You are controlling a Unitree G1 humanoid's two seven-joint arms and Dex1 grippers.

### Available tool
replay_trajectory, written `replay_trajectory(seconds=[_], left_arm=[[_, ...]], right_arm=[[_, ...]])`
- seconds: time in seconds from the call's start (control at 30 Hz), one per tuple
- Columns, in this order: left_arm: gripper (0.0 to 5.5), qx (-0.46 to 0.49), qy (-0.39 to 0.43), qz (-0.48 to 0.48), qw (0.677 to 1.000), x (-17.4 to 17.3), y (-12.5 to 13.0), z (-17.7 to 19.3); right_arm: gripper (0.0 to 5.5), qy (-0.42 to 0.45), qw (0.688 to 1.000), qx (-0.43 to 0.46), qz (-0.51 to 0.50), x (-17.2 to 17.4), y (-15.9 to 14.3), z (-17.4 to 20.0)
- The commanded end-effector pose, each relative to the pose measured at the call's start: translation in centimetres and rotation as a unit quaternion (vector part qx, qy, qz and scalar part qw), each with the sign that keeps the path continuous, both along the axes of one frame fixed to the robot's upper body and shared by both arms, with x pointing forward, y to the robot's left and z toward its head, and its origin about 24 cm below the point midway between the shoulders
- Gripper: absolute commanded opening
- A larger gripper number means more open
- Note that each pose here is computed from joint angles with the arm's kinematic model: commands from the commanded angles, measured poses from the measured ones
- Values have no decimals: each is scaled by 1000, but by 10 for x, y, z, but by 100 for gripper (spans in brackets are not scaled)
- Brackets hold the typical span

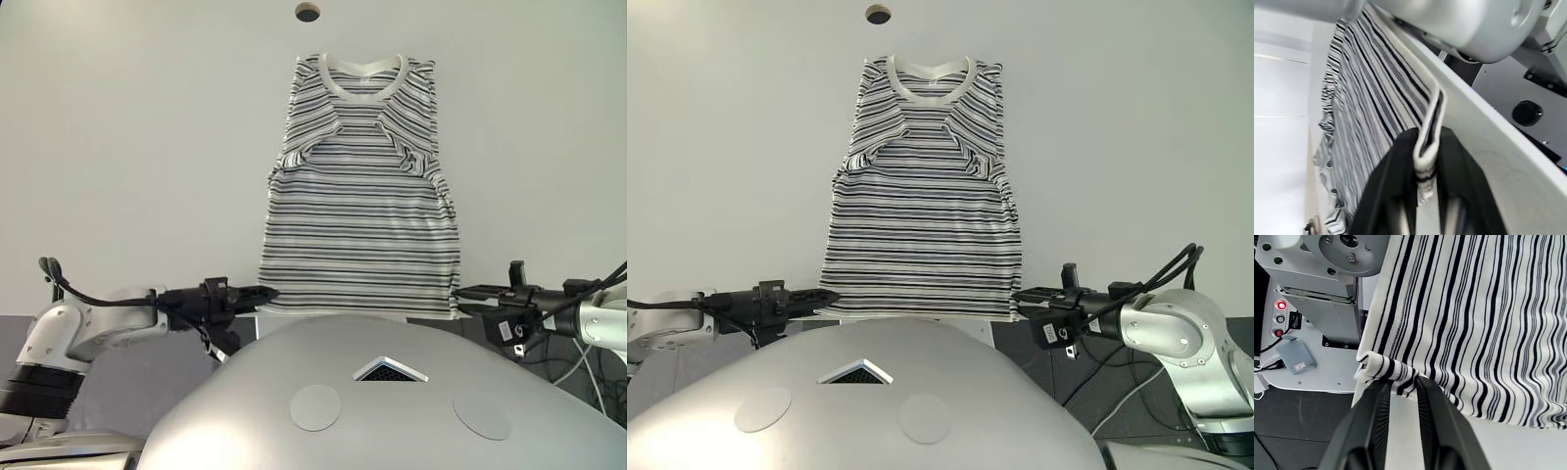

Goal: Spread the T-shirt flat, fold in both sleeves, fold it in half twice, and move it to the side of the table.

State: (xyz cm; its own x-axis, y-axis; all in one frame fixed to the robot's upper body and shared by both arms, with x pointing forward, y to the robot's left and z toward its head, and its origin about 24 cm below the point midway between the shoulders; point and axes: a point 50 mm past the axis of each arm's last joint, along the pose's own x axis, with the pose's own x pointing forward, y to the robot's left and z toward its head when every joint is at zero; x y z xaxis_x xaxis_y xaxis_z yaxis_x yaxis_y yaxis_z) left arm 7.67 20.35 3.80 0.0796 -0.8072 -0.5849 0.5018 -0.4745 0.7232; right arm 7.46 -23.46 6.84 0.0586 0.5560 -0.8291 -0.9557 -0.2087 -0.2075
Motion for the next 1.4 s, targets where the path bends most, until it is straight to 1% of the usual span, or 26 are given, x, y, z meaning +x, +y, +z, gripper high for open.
replay_trajectory(seconds=[0.03, 0.07, 0.1, 0.43, 0.53, 0.67, 0.7, 0.8, 0.9, 1.0, 1.07, 1.13, 1.23, 1.27, 1.3, 1.37, 1.4], left_arm=[[0, 25, 12, -7, 1000, 0, 5, 1], [0, 26, 12, -7, 1000, 0, 5, 1], [0, 27, 13, -7, 1000, 0, 5, 2], [0, 12, 6, 0, 1000, 6, 1, 11], [0, -27, 18, 38, 999, 13, -7, 25], [0, -81, 84, 101, 988, 16, -16, 47], [0, -82, 117, 114, 983, 14, -15, 51], [0, -91, 241, 149, 955, 3, -10, 63], [0, -111, 286, 168, 937, 1, -5, 70], [0, -118, 323, 170, 923, -11, 6, 78], [0, -129, 330, 177, 918, -16, 12, 82], [0, -150, 324, 185, 915, -15, 14, 87], [0, -171, 281, 195, 924, -8, 15, 90], [0, -181, 256, 199, 929, -4, 15, 91], [0, -192, 214, 207, 935, 6, 14, 91], [0, -213, 116, 244, 939, 36, 12, 89], [0, -220, 81, 262, 936, 52, 12, 86]], right_arm=[[26, 3, 1000, -8, 3, 0, 0, 2], [6, 1, 1000, -7, 2, 1, 0, 2], [2, -1, 1000, -7, 1, 2, 0, 2], [2, -10, 1000, -3, -5, 8, 1, 2], [2, -15, 1000, 3, -15, 9, -1, 7], [2, -13, 999, 33, -38, 3, -4, 15], [2, -11, 998, 43, -46, 0, -5, 18], [2, -15, 994, 77, -70, -5, -9, 30], [2, -29, 989, 125, -73, -7, -8, 47], [2, -49, 981, 172, -81, -10, -11, 64], [2, -61, 975, 191, -95, -10, -14, 71], [2, -65, 974, 196, -98, -9, -16, 73], [2, -87, 971, 196, -106, 0, -16, 74], [2, -97, 970, 194, -111, 6, -16, 73], [2, -111, 967, 195, -120, 17, -15, 72], [2, -157, 958, 193, -140, 45, -12, 67], [2, -181, 953, 191, -151, 61, -10, 65]])
